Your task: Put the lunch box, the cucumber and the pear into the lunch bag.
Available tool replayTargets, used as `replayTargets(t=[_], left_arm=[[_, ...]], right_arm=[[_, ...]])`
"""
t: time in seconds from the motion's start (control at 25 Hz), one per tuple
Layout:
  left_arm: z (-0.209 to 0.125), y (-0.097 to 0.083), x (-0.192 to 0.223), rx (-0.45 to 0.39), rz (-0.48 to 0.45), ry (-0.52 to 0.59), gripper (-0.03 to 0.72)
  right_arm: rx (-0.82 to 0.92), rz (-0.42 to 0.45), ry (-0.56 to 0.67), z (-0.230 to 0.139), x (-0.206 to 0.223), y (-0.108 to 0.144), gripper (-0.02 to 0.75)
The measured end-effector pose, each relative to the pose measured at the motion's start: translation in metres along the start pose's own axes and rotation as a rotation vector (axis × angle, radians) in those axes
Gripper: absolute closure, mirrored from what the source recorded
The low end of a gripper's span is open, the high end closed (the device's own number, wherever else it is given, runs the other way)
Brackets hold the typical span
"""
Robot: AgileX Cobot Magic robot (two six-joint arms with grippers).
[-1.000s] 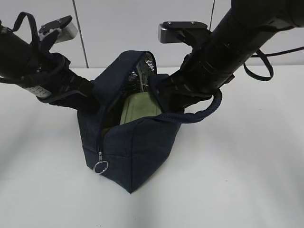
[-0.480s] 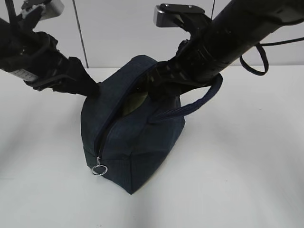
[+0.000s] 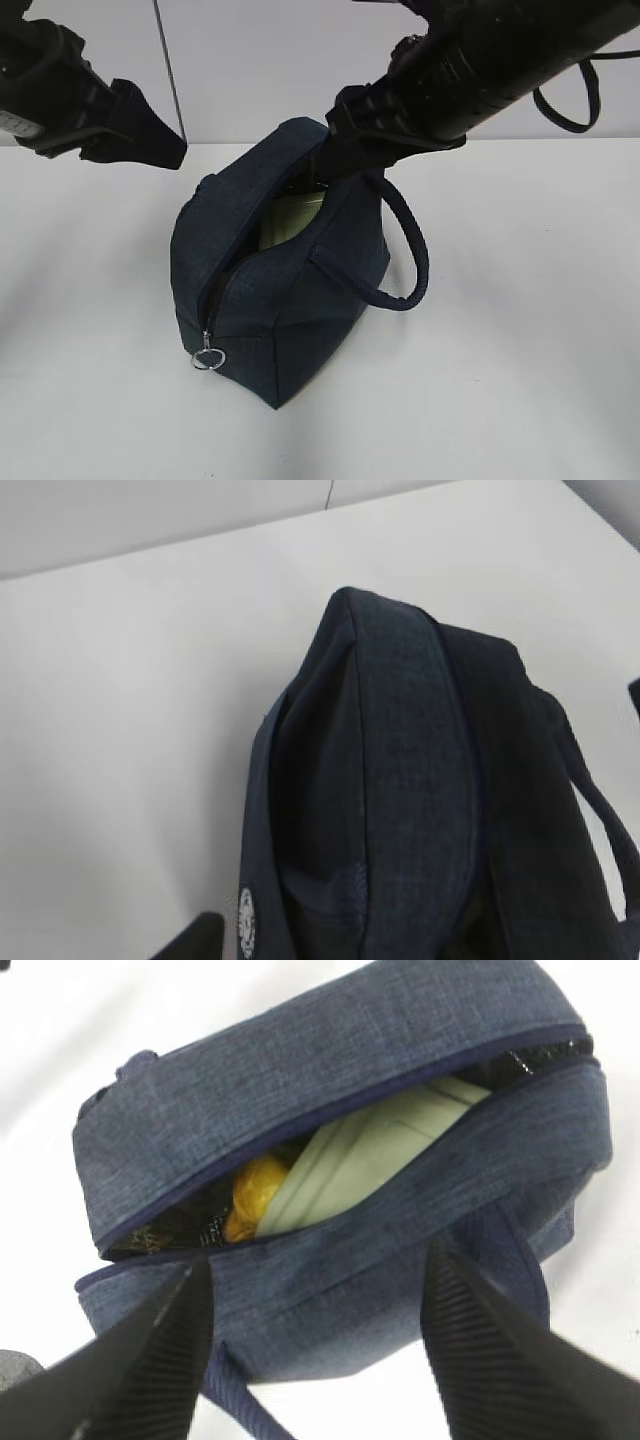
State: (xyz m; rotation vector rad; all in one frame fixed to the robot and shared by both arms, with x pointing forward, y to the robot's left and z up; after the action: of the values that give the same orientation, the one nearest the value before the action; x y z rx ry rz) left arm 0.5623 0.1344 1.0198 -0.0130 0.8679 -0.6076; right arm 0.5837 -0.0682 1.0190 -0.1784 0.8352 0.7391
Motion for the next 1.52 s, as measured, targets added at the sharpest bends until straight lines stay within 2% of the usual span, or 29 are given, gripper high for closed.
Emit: replayTargets(t=[0.24,0.48,0.68,0.76,1.0,1.08,1.2,1.36,1.52], left_arm=[[-0.011,0.011,-0.016,-0.001,0.083,-0.134,0.309],[-0.027,0.021,-0.043,0.038,0.182,-0.309,0.314],[-0.05,0.031,-0.052,0.039,0.244,-0.383,0.315],[-0.055,0.028,-0.054,0.067,0.247,-0.394,0.321],[-0.055,0.0,-0.052,0.223,0.194,-0.397,0.328],[-0.056,-0.006,-0.051,0.249,0.179,-0.393,0.335],[-0.055,-0.008,-0.051,0.235,0.172,-0.4,0.349],[-0.054,-0.008,-0.051,0.207,0.164,-0.409,0.363],[-0.053,-0.009,-0.051,0.162,0.149,-0.417,0.366]], right_arm=[[0.031,-0.049,-0.05,-0.031,-0.005,-0.004,0.23],[-0.054,-0.147,-0.211,-0.044,-0.021,-0.006,0.251],[-0.058,-0.194,-0.256,-0.066,-0.016,-0.008,0.274],[-0.064,-0.193,-0.251,-0.073,-0.013,-0.005,0.284],[-0.057,-0.187,-0.25,-0.077,-0.01,-0.002,0.31],[-0.054,-0.185,-0.25,-0.078,-0.01,-0.001,0.312],[-0.05,-0.196,-0.271,-0.074,-0.011,-0.003,0.33],[-0.024,-0.205,-0.298,-0.069,-0.013,-0.005,0.391],[-0.056,-0.184,-0.25,-0.077,-0.01,-0.001,0.411]])
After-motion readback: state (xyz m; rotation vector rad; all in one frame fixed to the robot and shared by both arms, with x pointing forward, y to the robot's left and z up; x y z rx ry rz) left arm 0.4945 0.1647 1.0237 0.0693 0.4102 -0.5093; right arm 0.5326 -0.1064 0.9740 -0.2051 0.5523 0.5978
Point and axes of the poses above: a point on each arm's last joint axis where the gripper is mounted, x pointing out along that axis toward the gripper, y along the wrist's bending axis when the last joint is at zero, z = x × y, the point moved 10 cm from there along x, pointing out along that axis toward the gripper, and after that the axes turned 5 degrees about -x, right-handed, at the moved point
